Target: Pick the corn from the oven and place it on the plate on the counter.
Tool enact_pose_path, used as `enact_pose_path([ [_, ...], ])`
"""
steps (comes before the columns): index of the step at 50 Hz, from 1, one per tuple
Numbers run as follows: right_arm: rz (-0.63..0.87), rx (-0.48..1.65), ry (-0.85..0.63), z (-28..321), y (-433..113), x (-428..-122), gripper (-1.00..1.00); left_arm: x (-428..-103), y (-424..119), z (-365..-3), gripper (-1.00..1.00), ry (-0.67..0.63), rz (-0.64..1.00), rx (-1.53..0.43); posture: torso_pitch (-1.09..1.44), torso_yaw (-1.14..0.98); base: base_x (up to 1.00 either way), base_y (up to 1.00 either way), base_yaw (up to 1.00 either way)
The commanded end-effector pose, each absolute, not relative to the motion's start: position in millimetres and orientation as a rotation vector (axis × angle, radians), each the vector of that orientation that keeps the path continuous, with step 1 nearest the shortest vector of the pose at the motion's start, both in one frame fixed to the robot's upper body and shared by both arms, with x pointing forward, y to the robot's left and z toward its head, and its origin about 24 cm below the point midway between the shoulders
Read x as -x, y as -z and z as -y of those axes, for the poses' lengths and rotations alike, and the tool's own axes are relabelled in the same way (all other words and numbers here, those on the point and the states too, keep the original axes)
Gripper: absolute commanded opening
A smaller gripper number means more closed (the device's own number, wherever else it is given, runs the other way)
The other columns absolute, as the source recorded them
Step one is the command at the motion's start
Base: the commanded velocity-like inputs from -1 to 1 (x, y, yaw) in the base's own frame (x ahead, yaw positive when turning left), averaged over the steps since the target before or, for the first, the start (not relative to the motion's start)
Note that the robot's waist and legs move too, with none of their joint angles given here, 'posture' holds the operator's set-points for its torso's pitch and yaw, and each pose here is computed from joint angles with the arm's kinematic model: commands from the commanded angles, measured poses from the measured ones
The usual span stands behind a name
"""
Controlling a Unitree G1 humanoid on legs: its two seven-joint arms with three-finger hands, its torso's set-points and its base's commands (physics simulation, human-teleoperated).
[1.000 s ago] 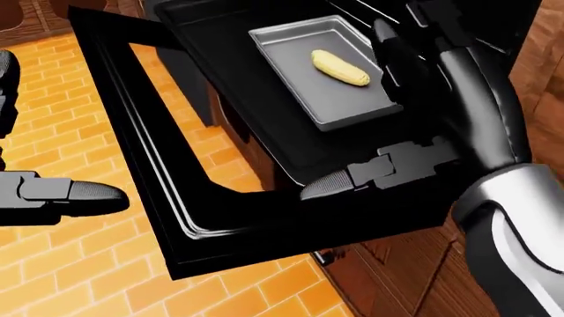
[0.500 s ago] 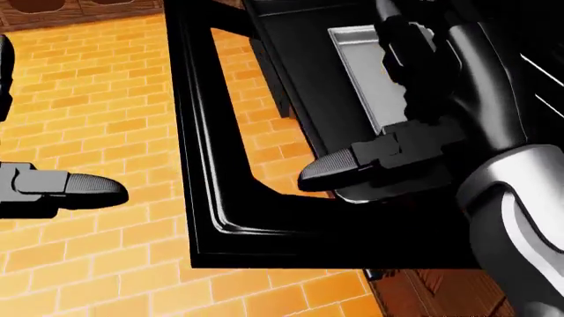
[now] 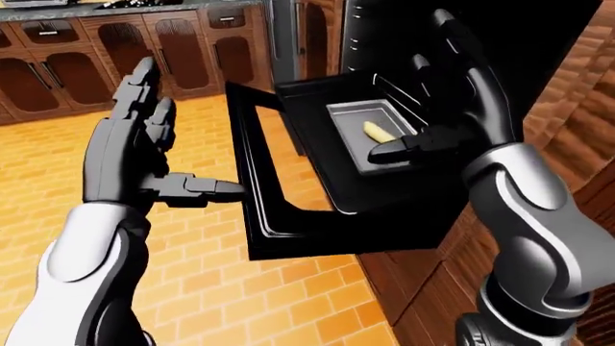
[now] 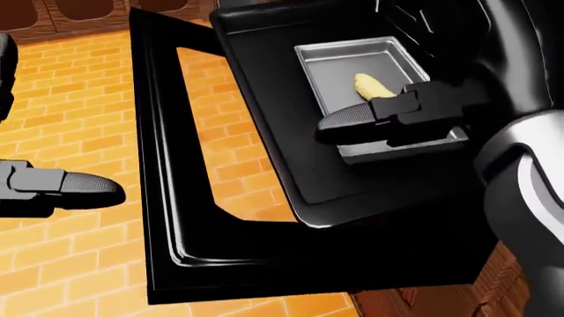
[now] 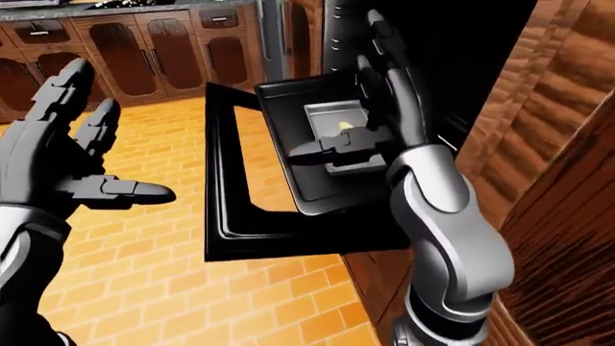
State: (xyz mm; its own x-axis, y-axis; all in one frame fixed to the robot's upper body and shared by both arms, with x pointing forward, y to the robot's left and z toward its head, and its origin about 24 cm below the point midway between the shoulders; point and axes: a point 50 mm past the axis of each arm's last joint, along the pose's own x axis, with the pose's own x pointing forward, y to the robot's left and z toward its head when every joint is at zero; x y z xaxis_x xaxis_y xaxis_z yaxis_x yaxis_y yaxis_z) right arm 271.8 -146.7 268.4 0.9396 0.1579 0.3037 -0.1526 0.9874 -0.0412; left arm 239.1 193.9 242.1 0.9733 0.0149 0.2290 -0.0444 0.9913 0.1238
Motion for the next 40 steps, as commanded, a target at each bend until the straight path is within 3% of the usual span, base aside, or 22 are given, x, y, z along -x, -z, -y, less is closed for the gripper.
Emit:
enact_pose_path([
  [1, 0.389, 0.017, -0.169, 144.5, -281.0, -266.6, 1.00, -232.8, -257.1, -196.3, 1.00, -0.053, 0.320, -0.145, 0.00, 0.00, 0.48, 0.00, 0.00],
  [13, 0.400, -0.005, -0.166, 150.0, -287.9, -264.5, 1.00, -233.6, -261.9, -196.2, 1.00, -0.053, 0.328, -0.151, 0.00, 0.00, 0.19, -0.01, 0.00],
  [25, 0.419, -0.004, -0.193, 145.8, -295.5, -260.9, 1.00, -228.9, -269.7, -197.9, 1.00, -0.056, 0.337, -0.156, 0.00, 0.00, 0.00, -0.61, 0.00],
  [40, 0.427, -0.028, -0.226, 141.9, -298.9, -258.4, 1.00, -219.9, -270.3, -205.6, 1.00, -0.076, 0.343, -0.149, 0.00, 0.00, 0.00, 0.00, 0.12],
])
